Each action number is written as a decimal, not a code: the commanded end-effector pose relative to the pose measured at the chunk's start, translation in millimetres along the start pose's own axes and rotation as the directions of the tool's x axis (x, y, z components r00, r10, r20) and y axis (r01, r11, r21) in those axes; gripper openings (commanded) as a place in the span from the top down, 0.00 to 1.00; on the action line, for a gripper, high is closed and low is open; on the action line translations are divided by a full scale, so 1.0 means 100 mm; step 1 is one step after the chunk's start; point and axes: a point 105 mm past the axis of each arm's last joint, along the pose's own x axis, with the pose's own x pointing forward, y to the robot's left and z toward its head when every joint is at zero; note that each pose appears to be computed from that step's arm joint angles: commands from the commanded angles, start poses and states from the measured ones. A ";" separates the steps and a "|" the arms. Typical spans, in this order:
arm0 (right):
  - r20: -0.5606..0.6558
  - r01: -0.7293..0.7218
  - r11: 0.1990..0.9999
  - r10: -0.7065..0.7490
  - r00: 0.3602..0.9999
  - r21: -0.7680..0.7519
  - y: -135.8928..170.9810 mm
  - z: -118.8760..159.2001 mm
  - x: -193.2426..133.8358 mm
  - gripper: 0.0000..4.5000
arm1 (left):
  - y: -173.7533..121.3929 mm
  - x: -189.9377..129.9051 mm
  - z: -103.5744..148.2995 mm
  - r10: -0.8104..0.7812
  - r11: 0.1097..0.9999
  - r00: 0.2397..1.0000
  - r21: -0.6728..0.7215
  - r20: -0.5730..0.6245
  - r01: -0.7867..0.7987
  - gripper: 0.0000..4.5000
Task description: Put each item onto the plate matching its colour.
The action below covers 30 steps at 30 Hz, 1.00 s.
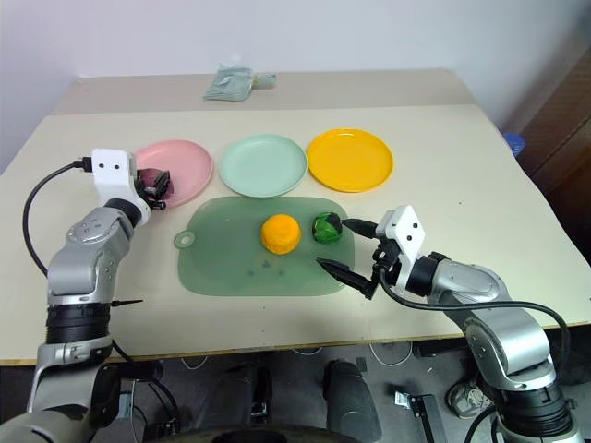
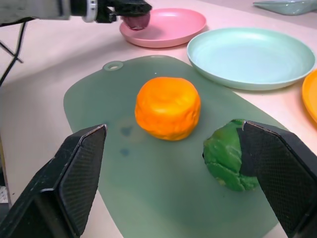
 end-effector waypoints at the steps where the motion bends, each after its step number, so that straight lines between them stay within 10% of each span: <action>1: 0.025 0.000 1.000 0.000 1.000 -0.018 -0.01 0.05 0.01 0.00 | 0.13 0.14 0.06 0.076 0.997 0.997 0.012 0.012 -0.076 0.53; 4: 0.027 0.012 1.000 -0.011 1.000 -0.023 -0.02 0.05 0.00 0.00 | 0.14 0.22 0.06 0.074 0.997 0.997 -0.004 0.011 -0.074 0.53; 10: 0.034 0.061 0.998 -0.061 0.998 -0.016 -0.08 0.07 -0.02 0.00 | 0.31 0.16 0.06 0.103 0.995 0.994 0.005 0.038 -0.103 0.01; 21: 0.076 -0.051 0.995 0.058 0.995 -0.091 0.09 0.32 0.46 0.00 | 0.51 -0.58 0.34 -0.072 0.996 0.977 0.075 0.202 0.058 0.01; 30: -0.028 -0.087 0.988 0.084 0.996 -0.131 0.06 0.08 0.93 0.00 | 0.05 -1.51 -0.20 -0.518 0.835 0.853 0.177 -0.067 0.521 0.01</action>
